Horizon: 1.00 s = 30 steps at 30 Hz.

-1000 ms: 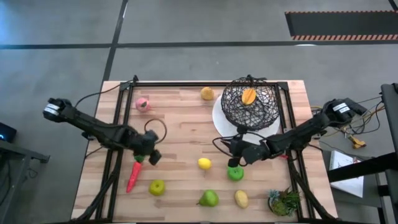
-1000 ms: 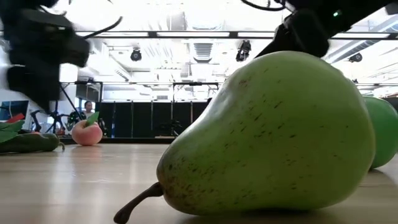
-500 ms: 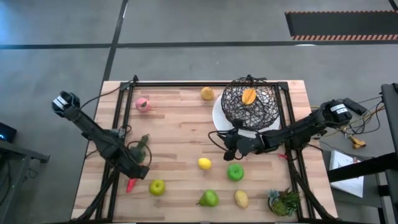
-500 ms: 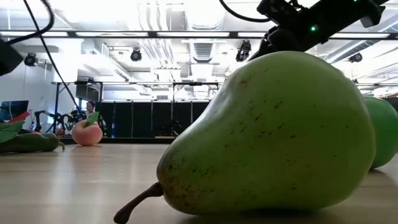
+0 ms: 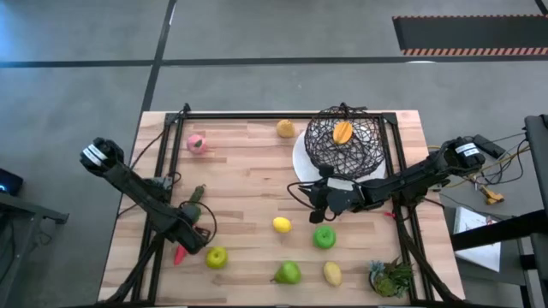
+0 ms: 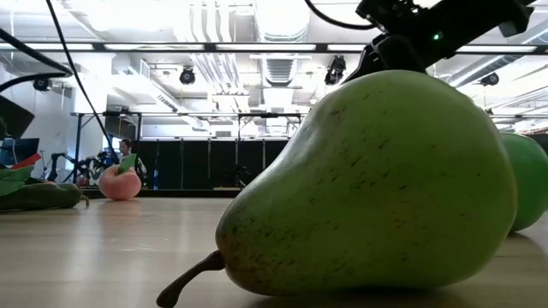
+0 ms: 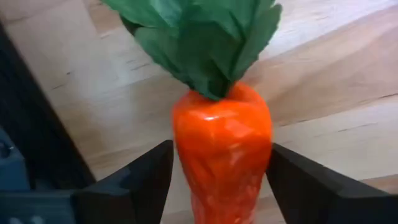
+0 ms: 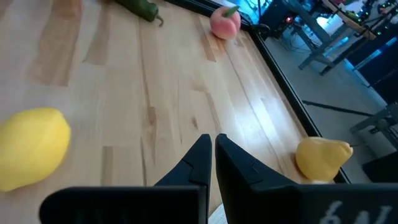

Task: Build produce basket
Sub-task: Put the orange carrot into the black wire basket

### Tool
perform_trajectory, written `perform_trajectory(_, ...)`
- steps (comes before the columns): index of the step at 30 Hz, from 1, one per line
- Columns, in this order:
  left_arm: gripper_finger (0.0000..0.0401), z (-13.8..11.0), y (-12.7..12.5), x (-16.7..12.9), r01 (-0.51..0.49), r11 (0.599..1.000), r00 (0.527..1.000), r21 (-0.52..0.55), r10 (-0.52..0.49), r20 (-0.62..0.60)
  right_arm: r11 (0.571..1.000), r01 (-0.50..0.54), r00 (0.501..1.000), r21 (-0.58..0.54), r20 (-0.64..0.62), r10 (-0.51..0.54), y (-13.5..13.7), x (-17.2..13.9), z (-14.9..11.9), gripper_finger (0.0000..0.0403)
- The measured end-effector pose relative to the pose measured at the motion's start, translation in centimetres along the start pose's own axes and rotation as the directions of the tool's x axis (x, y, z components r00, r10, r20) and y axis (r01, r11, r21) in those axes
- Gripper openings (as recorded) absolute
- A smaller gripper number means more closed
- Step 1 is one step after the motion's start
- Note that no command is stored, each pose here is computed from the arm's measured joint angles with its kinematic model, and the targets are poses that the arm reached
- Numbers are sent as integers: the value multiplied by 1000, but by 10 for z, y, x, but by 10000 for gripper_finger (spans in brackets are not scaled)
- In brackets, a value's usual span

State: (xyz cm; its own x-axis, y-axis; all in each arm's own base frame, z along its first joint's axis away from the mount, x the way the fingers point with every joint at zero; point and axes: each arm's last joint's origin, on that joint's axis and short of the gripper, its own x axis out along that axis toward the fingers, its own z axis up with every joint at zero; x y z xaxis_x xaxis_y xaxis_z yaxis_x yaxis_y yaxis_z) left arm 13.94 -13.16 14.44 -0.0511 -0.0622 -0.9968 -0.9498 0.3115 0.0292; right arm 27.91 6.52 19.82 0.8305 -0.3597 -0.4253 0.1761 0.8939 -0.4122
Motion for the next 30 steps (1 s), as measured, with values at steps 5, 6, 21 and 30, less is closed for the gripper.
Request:
perform_trajectory(5, 135, 0, -5, -4, 39, 998, 999, 45, -39, 4, 999, -41, 999, -26, 0, 41, 6, -14, 2, 13)
perform_trajectory(6, 116, -1, -7, -8, 62, 996, 998, 63, -62, -4, 998, -51, 999, -30, -11, 51, 7, -18, 1, 13)
perform_trajectory(21, 106, 76, -72, -97, 505, 590, 578, 630, -773, 261, 992, 94, 989, 84, -122, -84, 2, -96, -18, 13)
perform_trajectory(30, 106, 180, -135, -149, 200, 132, -33, 971, -989, 141, 981, 107, 994, 162, 19, -112, 11, -131, -22, 13)
